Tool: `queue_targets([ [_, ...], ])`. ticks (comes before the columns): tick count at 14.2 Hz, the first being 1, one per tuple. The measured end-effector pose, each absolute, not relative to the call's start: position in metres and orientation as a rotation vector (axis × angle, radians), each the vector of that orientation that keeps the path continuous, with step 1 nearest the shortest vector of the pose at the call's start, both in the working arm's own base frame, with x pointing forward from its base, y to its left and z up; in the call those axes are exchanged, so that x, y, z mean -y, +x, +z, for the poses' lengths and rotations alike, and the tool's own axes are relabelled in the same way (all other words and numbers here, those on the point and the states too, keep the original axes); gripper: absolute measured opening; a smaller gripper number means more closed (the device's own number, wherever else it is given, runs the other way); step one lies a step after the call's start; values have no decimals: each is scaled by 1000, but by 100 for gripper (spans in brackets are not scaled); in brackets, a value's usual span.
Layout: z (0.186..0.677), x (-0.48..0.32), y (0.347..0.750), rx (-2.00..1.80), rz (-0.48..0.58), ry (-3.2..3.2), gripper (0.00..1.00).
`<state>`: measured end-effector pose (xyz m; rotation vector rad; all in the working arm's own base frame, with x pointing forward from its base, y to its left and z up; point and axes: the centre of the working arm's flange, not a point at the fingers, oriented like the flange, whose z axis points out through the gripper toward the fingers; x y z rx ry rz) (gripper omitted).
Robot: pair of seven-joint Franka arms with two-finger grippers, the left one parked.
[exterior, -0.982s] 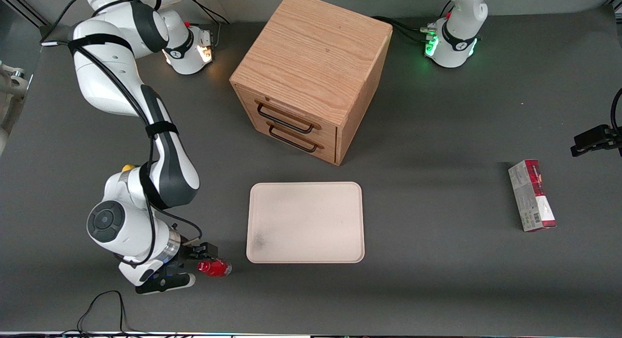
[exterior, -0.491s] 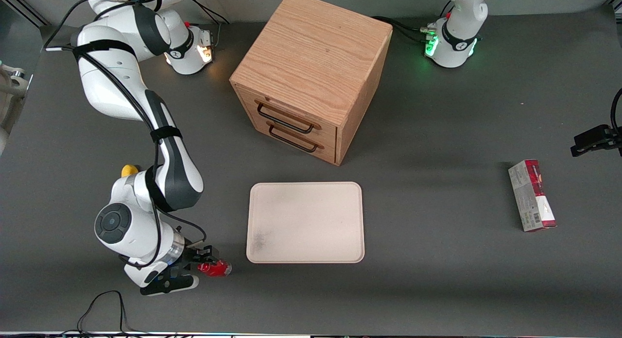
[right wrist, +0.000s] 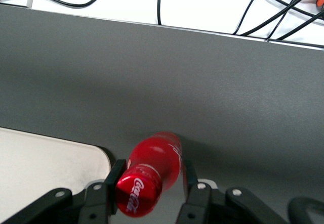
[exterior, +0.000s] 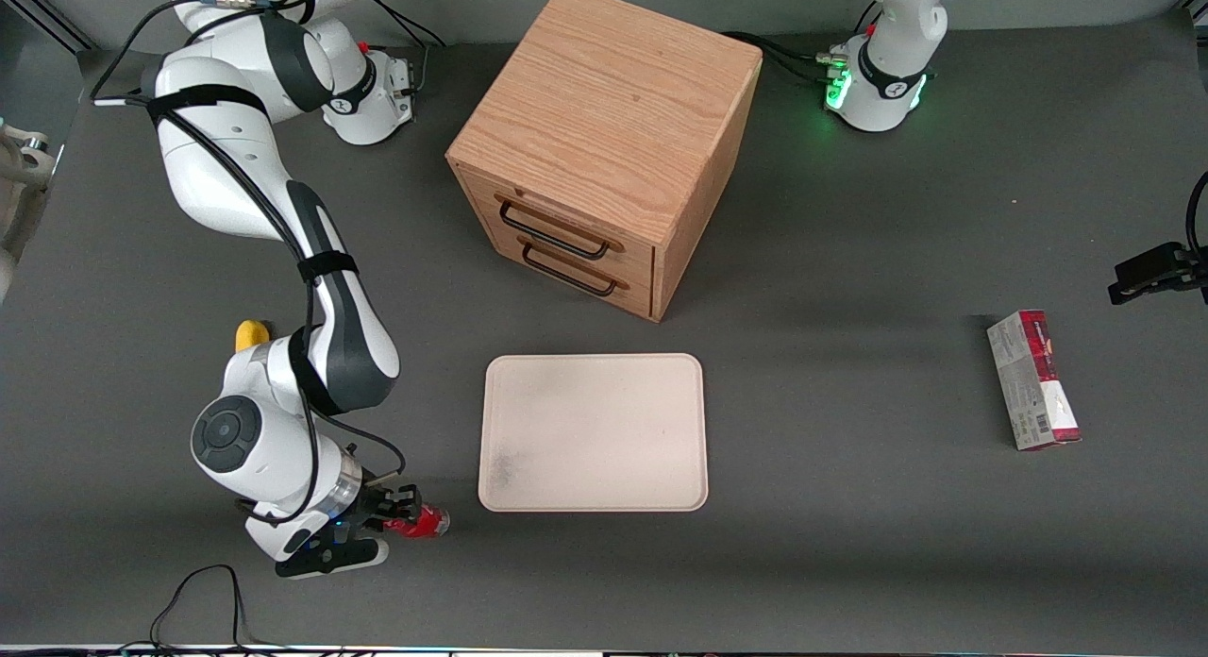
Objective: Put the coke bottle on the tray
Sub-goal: 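Close the right gripper around the red bottle's body, then lift the bottle and carry it over the cream tray's edge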
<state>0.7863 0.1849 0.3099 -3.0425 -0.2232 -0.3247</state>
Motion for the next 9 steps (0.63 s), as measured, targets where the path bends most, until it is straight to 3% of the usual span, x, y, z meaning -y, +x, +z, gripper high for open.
queue_targets([
  [2, 312, -186, 786, 228, -330, -3043, 33],
  [6, 313, -186, 786, 230, -313, -3047, 33],
  [9, 333, -183, 779, 275, -217, -3106, 33],
])
